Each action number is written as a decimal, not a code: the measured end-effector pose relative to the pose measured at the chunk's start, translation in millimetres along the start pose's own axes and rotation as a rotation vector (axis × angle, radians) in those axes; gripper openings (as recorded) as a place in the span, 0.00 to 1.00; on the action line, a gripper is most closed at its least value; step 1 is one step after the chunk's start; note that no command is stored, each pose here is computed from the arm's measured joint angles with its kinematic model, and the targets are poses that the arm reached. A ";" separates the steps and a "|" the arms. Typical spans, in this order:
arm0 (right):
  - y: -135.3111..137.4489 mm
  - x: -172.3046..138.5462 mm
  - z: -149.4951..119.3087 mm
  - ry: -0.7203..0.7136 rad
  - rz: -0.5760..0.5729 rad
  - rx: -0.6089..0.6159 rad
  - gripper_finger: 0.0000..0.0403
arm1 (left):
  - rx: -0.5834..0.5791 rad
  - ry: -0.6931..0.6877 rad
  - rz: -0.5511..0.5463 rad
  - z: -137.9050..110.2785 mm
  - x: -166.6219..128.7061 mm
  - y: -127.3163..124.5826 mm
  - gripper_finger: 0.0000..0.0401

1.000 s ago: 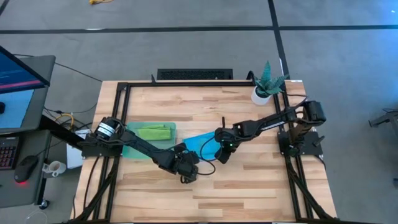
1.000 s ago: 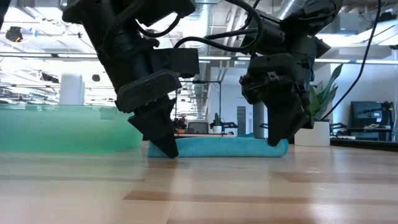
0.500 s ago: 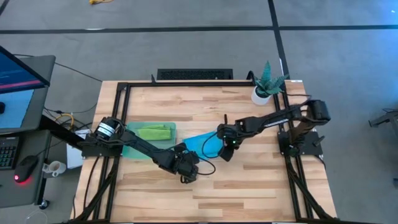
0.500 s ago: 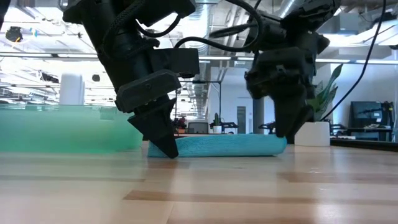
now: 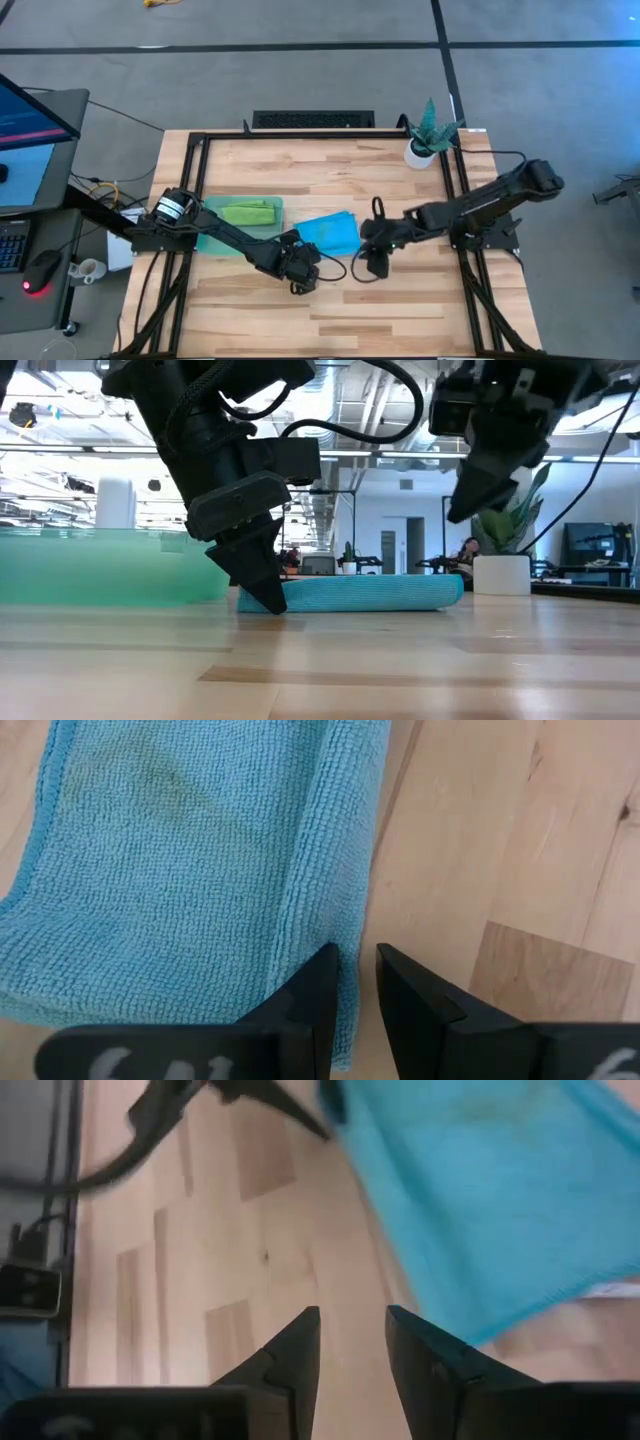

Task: Roll microfiber towels into tight, uniform cylinder then place into a basket
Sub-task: Roll the blue towel

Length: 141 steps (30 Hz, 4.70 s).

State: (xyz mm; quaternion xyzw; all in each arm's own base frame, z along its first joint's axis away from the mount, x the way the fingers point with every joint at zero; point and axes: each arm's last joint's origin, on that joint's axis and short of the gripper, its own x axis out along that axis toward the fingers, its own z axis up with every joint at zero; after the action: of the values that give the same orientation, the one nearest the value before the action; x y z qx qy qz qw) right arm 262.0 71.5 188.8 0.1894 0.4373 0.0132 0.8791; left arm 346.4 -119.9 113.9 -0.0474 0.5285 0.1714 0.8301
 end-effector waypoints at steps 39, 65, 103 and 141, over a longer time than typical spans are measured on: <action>-41.3 56.9 1.8 -0.044 0.022 -0.028 0.30 | -0.020 0.015 -0.017 2.5 1.4 3.3 0.17; -19.4 69.2 -13.0 -0.042 0.016 -0.099 0.30 | -0.021 0.016 -0.018 2.5 1.4 3.4 0.17; -25.8 82.9 -26.0 0.072 -0.013 0.328 0.25 | 0.241 -0.273 0.025 -12.0 -55.3 -34.3 0.17; 26.9 82.9 -55.0 0.140 0.147 0.354 0.22 | -0.030 -0.104 -0.478 -19.9 -17.4 -12.5 0.05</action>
State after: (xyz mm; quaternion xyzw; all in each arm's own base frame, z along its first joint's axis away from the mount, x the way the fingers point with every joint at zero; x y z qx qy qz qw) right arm 274.5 129.7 104.8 0.3711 0.4778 0.0136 0.7961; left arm 326.8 -140.9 119.5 -0.1747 0.4561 -0.0199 0.8724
